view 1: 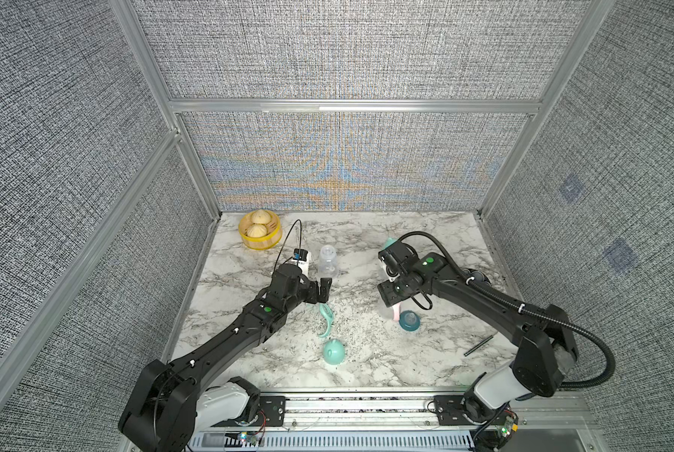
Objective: Assemble the baby bottles
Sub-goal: Close the lid on the baby bottle.
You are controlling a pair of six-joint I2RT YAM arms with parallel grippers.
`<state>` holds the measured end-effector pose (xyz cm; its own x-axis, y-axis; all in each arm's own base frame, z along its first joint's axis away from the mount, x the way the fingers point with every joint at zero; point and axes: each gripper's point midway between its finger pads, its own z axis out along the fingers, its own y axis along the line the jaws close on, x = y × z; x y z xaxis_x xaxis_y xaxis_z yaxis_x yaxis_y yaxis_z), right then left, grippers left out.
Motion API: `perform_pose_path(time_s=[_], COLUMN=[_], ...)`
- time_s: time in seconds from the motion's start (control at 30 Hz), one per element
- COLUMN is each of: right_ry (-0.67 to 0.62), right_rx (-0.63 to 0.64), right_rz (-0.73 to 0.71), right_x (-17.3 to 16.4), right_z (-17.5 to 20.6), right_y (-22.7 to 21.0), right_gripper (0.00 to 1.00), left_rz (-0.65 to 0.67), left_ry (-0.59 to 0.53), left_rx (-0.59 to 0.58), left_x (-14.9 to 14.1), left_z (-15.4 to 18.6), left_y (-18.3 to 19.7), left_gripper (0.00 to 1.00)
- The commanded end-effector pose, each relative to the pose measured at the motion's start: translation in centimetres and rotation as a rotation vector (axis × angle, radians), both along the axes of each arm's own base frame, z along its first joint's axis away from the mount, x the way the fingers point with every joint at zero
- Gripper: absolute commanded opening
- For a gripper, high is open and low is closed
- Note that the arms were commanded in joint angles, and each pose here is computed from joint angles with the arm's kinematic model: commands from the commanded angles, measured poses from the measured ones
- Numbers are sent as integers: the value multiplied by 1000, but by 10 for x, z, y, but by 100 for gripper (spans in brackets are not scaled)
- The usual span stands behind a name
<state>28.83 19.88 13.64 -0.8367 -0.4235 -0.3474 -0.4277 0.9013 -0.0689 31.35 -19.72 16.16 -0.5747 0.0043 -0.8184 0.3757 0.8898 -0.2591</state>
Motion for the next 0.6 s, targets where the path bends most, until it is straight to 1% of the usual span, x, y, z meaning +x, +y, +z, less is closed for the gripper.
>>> perform_pose_path(time_s=[0.0,0.57], right_ry=[104,20], right_rx=[-28,-1], right_rz=[17,44], right_x=[-23,3], right_z=[-9,10], right_y=[-8,7], right_gripper=[73,77], left_rz=[2,-2], left_ry=[-8,2], left_rx=[0,-4], left_x=[1,2], left_z=[1,-1], left_y=[1,-2], left_gripper=[100,100])
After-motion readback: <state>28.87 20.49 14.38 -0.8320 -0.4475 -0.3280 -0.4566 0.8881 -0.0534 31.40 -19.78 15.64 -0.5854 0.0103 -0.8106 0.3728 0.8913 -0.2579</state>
